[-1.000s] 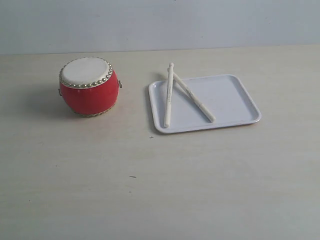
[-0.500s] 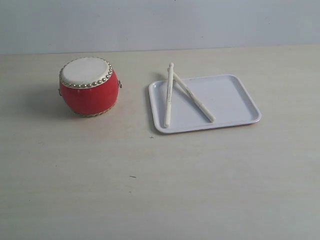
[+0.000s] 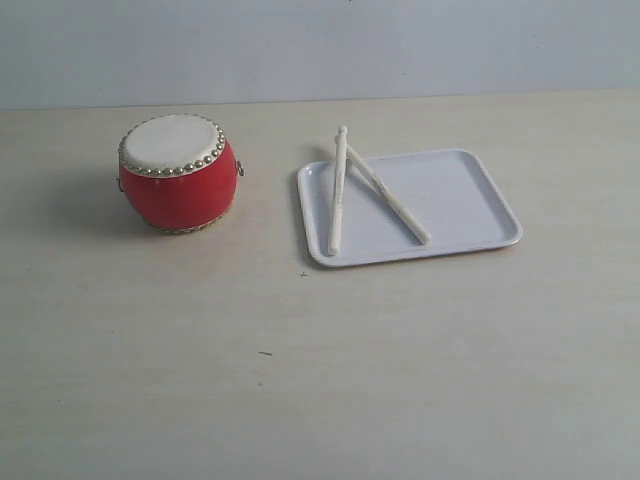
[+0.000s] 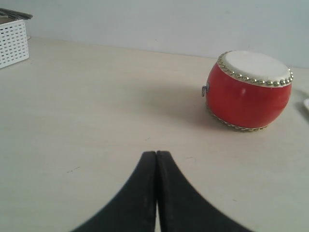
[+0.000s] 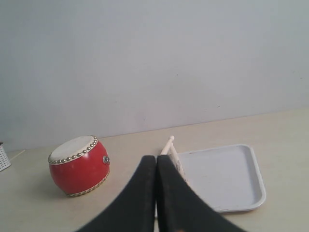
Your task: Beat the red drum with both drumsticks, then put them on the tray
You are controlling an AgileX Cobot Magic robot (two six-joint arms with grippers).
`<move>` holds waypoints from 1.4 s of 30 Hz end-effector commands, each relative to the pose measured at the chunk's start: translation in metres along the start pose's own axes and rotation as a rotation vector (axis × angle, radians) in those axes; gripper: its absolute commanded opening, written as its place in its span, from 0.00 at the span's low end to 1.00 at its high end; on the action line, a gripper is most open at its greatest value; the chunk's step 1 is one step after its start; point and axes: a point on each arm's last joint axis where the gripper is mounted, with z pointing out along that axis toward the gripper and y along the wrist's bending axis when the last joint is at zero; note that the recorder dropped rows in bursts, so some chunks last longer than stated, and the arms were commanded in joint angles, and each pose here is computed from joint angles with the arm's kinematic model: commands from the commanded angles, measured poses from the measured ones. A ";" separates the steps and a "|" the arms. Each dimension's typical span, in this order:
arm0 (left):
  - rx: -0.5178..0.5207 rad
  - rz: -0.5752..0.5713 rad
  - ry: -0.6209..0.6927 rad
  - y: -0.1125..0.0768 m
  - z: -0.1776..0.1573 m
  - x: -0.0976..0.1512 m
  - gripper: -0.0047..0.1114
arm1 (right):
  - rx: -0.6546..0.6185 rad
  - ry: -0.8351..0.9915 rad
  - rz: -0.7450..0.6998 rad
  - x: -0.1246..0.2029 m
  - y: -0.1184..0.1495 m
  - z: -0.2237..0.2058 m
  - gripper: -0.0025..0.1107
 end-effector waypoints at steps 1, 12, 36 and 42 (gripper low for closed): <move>0.000 0.002 -0.006 0.000 0.000 0.000 0.04 | -0.003 0.006 -0.010 0.002 0.000 0.000 0.02; -0.005 0.014 -0.006 0.000 0.000 0.000 0.04 | -0.003 0.006 -0.010 0.002 0.000 0.000 0.02; -0.008 0.113 -0.014 0.001 0.000 0.000 0.04 | -0.003 0.006 -0.010 0.002 0.000 0.000 0.02; -0.008 0.113 -0.014 0.001 0.000 0.000 0.04 | -0.003 0.006 -0.010 0.002 0.000 0.000 0.02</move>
